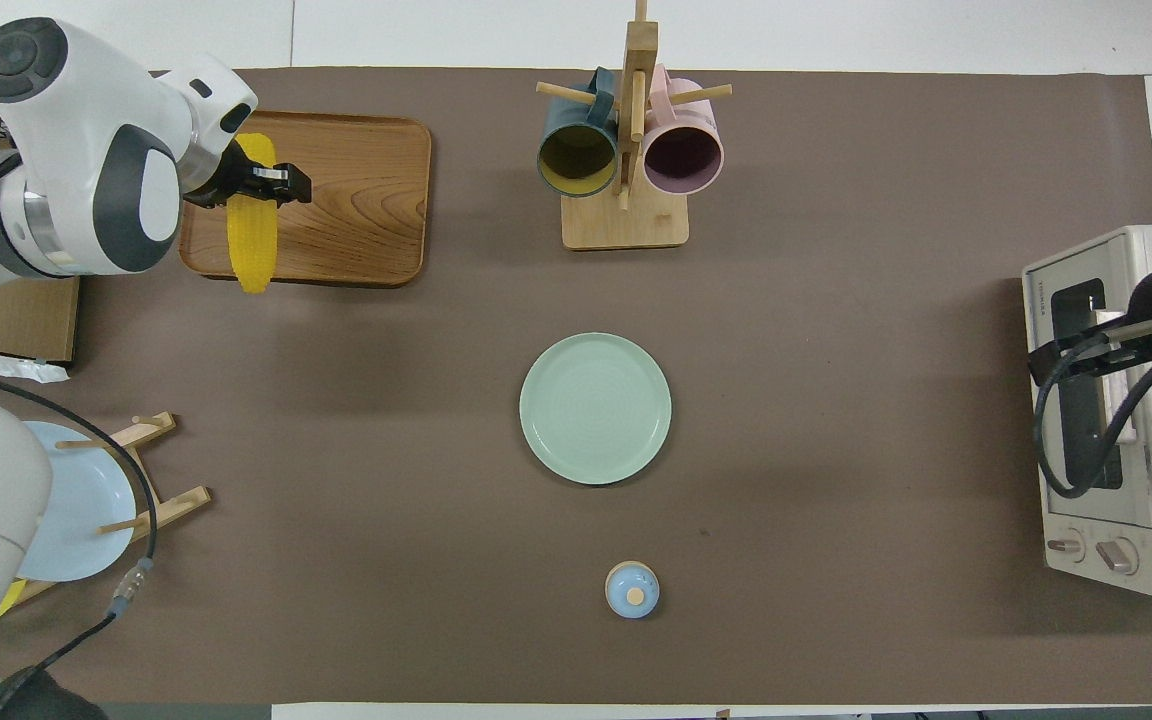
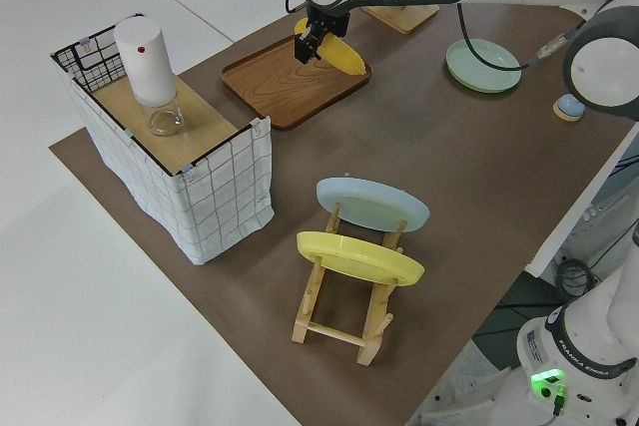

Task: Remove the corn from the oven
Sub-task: 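Carry the yellow corn with the left gripper onto the wooden tray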

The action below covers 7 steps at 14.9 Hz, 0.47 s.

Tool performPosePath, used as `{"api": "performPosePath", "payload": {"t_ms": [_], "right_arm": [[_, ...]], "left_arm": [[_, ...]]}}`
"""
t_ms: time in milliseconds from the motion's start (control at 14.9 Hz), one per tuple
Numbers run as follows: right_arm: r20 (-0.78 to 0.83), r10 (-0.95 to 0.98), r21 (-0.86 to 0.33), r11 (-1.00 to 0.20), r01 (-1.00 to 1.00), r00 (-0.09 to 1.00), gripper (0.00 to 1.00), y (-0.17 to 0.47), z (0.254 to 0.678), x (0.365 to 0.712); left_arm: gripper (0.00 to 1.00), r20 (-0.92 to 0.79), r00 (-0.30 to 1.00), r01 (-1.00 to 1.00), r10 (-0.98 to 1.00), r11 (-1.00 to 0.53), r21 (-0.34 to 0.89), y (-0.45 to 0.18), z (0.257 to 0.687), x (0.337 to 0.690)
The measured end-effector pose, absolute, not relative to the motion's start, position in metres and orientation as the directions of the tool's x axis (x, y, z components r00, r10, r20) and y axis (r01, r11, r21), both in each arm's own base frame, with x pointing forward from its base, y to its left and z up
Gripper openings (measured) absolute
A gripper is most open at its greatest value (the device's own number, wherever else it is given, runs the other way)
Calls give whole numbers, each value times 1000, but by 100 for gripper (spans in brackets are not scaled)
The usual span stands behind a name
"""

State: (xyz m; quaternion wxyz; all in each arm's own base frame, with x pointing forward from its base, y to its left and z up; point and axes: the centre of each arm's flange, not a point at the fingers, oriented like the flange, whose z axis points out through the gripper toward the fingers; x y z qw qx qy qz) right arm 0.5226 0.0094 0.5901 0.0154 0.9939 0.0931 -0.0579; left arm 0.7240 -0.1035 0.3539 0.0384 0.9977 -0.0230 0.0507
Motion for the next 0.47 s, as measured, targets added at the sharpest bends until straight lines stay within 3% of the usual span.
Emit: {"api": "performPosePath", "payload": {"t_ms": [269,471], "right_arm": [[-106,56,-6,-998,55,993,100,4,594,527],[-95,24,-5,-1000,23,995,100,-12,600,530]], "left_arm": [[21,166,985,-48,-34,-996,77,-104,304,743],[21,179,983,-52,-37,-996,78,-107,289,747]]}}
